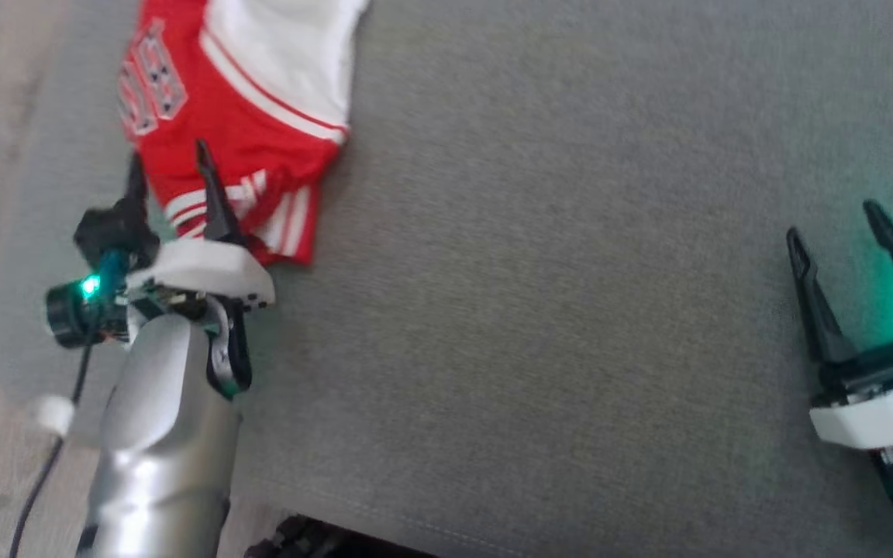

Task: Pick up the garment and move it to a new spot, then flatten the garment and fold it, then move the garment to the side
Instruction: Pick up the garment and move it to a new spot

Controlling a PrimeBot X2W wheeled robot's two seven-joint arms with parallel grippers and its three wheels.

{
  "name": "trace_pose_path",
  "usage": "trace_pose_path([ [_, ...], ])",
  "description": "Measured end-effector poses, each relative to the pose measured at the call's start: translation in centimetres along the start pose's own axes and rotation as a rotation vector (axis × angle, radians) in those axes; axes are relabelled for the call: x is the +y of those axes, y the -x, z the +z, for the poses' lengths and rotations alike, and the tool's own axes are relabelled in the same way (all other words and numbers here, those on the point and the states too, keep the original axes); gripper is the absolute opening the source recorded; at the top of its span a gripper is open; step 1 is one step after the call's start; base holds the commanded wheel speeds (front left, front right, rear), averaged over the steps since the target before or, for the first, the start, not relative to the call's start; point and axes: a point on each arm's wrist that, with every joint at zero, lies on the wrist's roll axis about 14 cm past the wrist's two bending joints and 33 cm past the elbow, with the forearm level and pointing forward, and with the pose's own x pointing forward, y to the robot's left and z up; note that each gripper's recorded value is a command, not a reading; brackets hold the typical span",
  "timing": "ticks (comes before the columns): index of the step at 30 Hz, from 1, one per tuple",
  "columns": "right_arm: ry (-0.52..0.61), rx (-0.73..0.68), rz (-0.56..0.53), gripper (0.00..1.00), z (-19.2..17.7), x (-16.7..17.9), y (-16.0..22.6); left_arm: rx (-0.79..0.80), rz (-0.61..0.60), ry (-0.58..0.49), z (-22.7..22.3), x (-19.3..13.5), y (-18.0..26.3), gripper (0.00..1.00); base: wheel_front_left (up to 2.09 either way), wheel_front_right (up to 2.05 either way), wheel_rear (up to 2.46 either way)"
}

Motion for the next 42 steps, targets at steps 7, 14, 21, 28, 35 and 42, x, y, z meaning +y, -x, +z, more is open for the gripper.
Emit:
trace_pose_path([
  [7, -0.017, -0.019, -0.041, 1.00, -0.6, -1.6, 0.0, 0.274, -0.049, 0.125, -6.1, -3.4, -3.2, 1.00, 0.00, 0.00, 0.00],
  [14, -0.019, -0.030, -0.075, 1.00, 0.0, -2.2, 0.1, 0.171, -0.101, 0.068, -4.6, -4.0, -4.2, 0.00, 0.00, 0.00, 0.00],
  [21, -0.053, -0.058, -0.113, 1.00, 2.8, -0.4, 2.0, -0.179, -0.165, -0.006, 7.1, -3.9, -3.9, 0.00, 0.00, 0.00, 0.00],
  [28, -0.072, -0.113, -0.207, 1.00, 6.0, 0.2, 6.4, -0.515, -0.334, -0.033, 19.6, -7.6, 1.0, 0.00, 0.00, 0.00, 0.00],
  [35, -0.080, -0.154, -0.370, 1.00, 7.5, -1.6, 12.0, -0.632, -0.669, 0.014, 25.6, -17.0, 8.5, 0.00, 0.00, 0.00, 0.00],
  [42, -0.081, -0.179, -0.521, 1.00, 8.1, -3.3, 17.1, -0.617, -0.962, 0.037, 24.6, -26.0, 14.8, 0.00, 0.00, 0.00, 0.00],
])
